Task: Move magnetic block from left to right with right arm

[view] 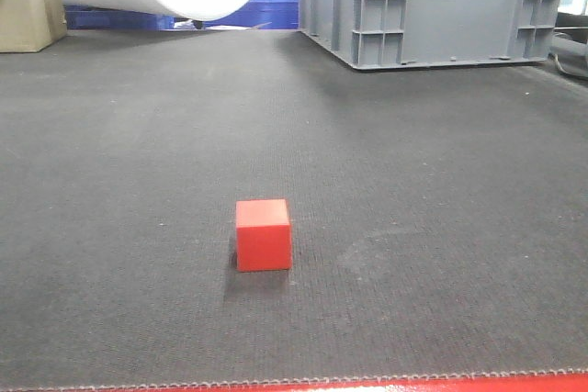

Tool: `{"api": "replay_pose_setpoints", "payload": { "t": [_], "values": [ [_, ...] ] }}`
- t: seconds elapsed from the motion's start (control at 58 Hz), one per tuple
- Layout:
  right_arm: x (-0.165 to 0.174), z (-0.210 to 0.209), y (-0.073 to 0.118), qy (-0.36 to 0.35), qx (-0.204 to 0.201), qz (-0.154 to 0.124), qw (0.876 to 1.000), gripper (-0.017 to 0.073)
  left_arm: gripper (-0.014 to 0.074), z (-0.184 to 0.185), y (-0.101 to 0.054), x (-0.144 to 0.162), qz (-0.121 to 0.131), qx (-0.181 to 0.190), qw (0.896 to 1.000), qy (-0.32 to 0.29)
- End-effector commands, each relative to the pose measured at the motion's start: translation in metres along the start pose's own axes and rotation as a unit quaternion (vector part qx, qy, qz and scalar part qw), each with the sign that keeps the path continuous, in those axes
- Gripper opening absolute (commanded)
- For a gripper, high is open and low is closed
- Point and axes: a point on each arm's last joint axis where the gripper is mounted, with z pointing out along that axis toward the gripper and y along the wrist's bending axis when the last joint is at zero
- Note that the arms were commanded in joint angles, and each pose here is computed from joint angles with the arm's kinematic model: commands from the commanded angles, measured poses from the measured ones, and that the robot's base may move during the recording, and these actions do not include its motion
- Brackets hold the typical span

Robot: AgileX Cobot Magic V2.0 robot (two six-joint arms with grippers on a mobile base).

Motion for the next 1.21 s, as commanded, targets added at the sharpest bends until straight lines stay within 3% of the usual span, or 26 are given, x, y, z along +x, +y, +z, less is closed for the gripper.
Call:
{"api": "replay_pose_setpoints", "payload": {
  "t": [0.0, 0.173, 0.828, 1.19],
  "values": [
    [-0.014, 0.000, -0.001, -0.084, 0.006, -0.005, 0.996, 0.0055, -0.0117, -0.001, 0.000, -0.005, -0.002, 0.001, 0.999, -0.042],
    [0.005, 0.002, -0.002, -0.119, 0.010, -0.006, 0.993, 0.0055, -0.0117, -0.001, 0.000, -0.005, -0.002, 0.001, 0.999, -0.042],
    [0.018, -0.002, -0.001, -0.058, 0.006, -0.006, 0.998, 0.0055, -0.0117, -0.001, 0.000, -0.005, -0.002, 0.001, 0.999, -0.042],
    [0.018, -0.002, -0.001, -0.058, 0.006, -0.006, 0.998, 0.0055, -0.0117, -0.001, 0.000, -0.005, -0.002, 0.001, 0.999, -0.042]
  ]
}}
